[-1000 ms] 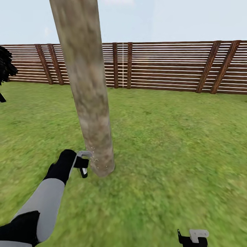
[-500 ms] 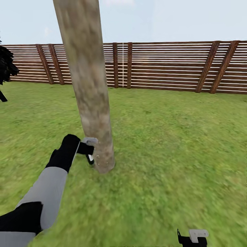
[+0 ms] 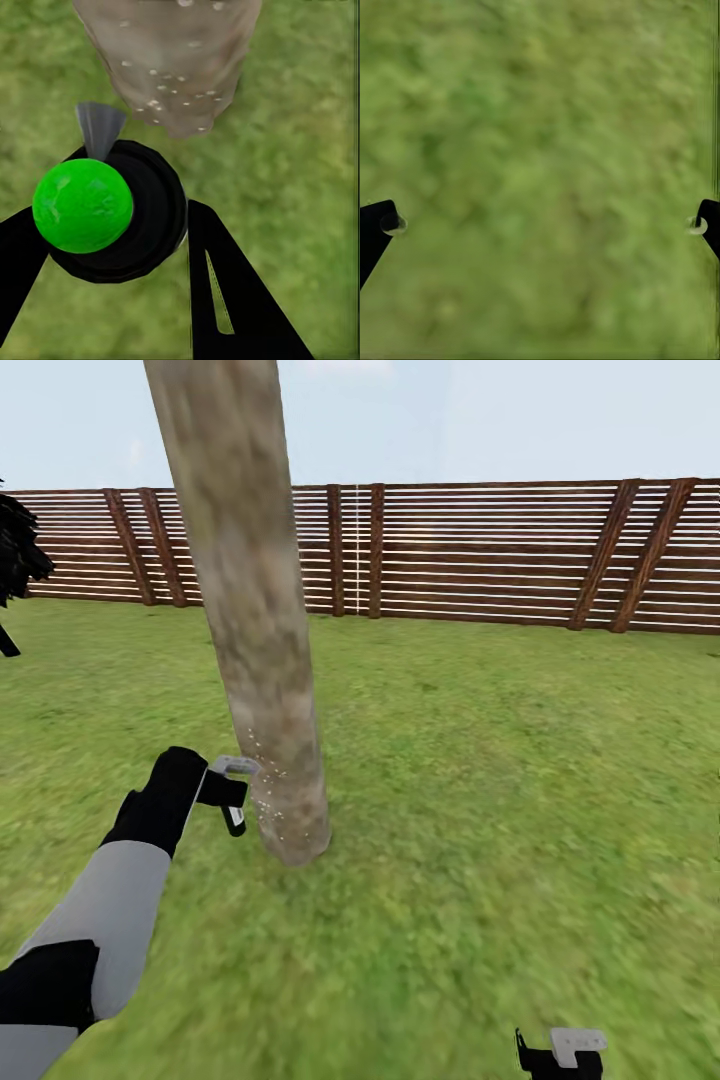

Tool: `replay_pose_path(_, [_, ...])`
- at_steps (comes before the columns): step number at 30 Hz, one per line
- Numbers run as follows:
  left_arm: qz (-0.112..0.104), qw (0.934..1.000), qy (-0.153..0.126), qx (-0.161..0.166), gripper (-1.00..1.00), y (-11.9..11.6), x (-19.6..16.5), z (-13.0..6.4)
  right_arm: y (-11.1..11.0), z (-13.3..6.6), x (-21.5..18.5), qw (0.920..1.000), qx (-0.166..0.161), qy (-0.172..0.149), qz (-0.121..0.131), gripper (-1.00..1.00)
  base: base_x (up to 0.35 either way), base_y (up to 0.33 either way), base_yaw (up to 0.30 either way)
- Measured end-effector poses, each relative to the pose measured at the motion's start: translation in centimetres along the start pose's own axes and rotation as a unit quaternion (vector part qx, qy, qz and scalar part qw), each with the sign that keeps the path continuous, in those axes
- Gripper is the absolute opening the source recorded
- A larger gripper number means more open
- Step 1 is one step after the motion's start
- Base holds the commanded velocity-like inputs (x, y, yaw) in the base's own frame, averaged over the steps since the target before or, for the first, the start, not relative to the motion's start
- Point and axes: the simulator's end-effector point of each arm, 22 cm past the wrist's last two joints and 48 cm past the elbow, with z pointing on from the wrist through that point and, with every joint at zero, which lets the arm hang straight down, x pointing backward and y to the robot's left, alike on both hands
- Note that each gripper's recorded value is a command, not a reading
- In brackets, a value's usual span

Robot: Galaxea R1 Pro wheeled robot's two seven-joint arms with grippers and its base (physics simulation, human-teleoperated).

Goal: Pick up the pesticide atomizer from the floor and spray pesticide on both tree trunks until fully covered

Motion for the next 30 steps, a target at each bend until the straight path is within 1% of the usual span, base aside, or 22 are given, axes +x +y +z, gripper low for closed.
replay_pose_path(3, [0.0,1.0,0.002,-0.002,-1.0,0.2,0.2,0.1,0.0,0.0,0.0,1.0,0.0,0.0,0.0,1.0,-0.078,-0.267,0.002])
replay_pose_path(4, [-0.001,0.9999,0.01,-0.004,-1.0,0.3,1.3,0.6,0.0,0.0,0.0,1.0,0.0,0.0,0.0,1.0,-0.2,-0.24,0.112])
replay_pose_path(10, [0.0,0.9997,0.026,-0.005,-1.0,0.1,3.4,1.5,0.0,0.0,0.0,1.0,0.0,0.0,0.0,1.0,-0.065,-0.261,0.25])
replay_pose_path(14, [0.001,0.9996,0.027,-0.004,-1.0,-0.1,3.6,1.5,0.0,0.0,0.0,1.0,0.0,0.0,0.0,1.0,0.047,-0.274,0.267])
replay_pose_path(23, [0.001,0.9996,0.026,-0.002,-1.0,-0.3,3.5,1.6,0.0,0.0,0.0,1.0,0.0,0.0,0.0,1.0,0.142,-0.27,0.024])
replay_pose_path(28, [0.0,0.9996,0.027,-0.003,-1.0,-0.2,3.5,1.6,0.0,0.0,0.0,1.0,0.0,0.0,0.0,1.0,0.03,-0.272,0.004])
replay_pose_path(30, [0.0,0.9996,0.027,-0.002,-1.0,-0.3,3.5,1.6,0.0,0.0,0.0,1.0,0.0,0.0,0.0,1.0,0.001,-0.275,0.173])
